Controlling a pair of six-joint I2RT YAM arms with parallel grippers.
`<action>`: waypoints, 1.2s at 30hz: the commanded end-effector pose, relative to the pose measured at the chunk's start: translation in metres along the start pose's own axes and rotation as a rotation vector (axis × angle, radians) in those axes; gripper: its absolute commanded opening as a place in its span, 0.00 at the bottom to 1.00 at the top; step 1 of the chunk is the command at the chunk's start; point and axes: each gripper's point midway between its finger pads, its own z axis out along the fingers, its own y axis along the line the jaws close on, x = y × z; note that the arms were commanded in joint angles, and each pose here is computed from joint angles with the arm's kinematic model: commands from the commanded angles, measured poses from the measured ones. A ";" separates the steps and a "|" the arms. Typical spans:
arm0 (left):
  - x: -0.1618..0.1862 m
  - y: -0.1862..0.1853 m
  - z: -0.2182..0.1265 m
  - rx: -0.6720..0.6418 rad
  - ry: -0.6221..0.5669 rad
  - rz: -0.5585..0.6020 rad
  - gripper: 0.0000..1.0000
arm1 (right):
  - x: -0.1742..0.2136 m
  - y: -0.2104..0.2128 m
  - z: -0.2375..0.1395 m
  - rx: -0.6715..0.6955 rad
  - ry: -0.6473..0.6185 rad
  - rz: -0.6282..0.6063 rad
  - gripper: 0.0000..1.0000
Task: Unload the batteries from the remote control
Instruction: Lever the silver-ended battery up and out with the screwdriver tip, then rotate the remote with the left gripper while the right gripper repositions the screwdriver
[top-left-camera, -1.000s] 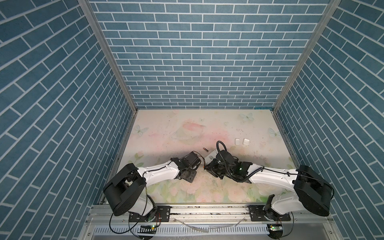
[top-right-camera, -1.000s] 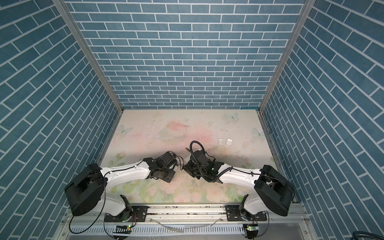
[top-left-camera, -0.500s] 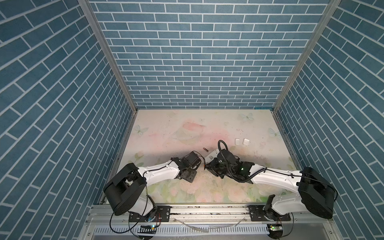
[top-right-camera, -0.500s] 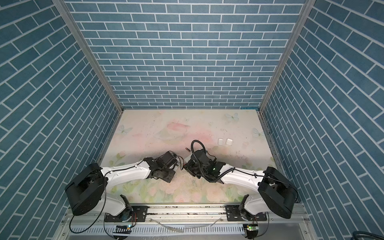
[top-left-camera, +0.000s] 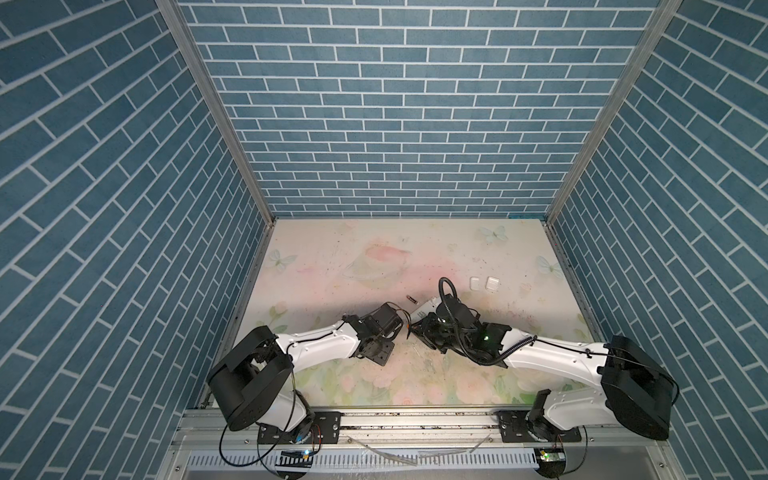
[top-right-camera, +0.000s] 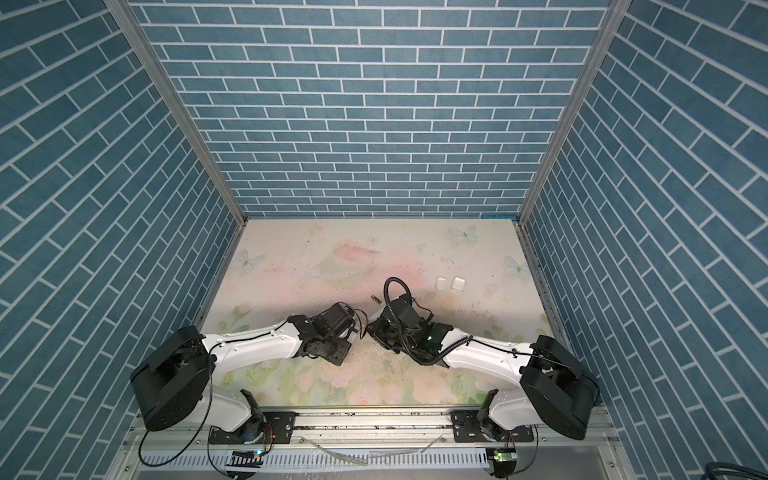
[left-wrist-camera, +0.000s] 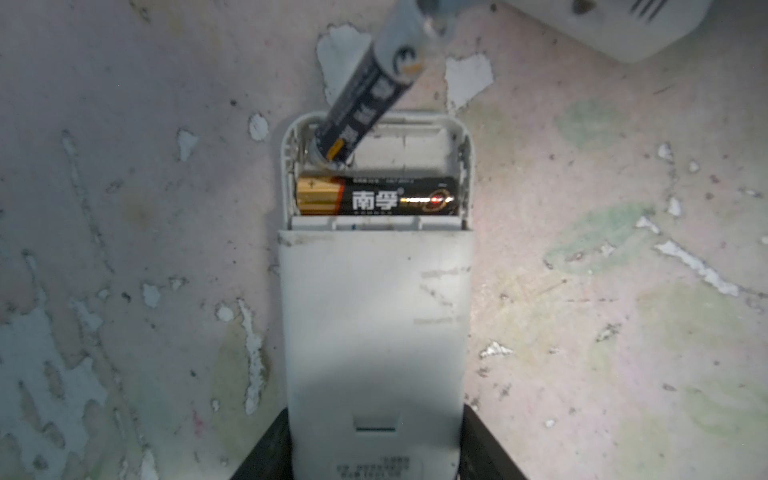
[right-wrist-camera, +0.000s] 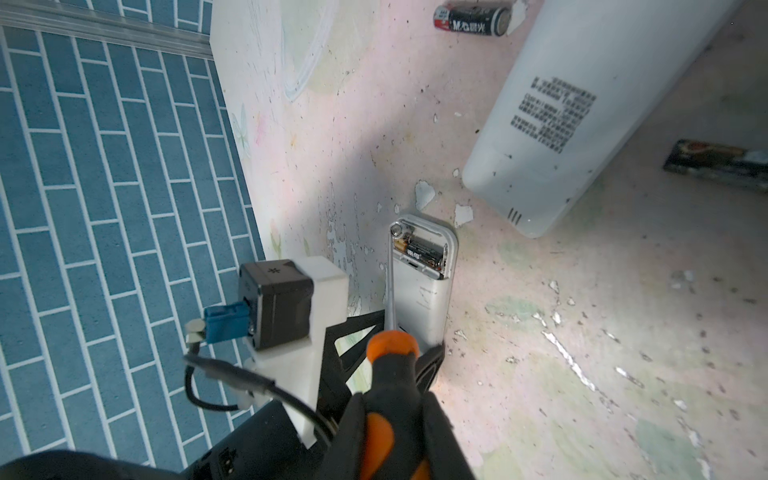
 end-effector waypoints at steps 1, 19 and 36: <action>0.023 -0.008 0.010 0.029 0.090 0.052 0.46 | -0.004 0.008 0.004 -0.035 -0.019 -0.015 0.00; 0.024 -0.007 0.010 0.023 0.091 0.051 0.46 | -0.018 -0.007 0.015 -0.017 -0.054 0.001 0.00; 0.024 -0.007 0.010 0.019 0.090 0.049 0.49 | -0.033 -0.013 0.018 -0.007 -0.092 -0.010 0.00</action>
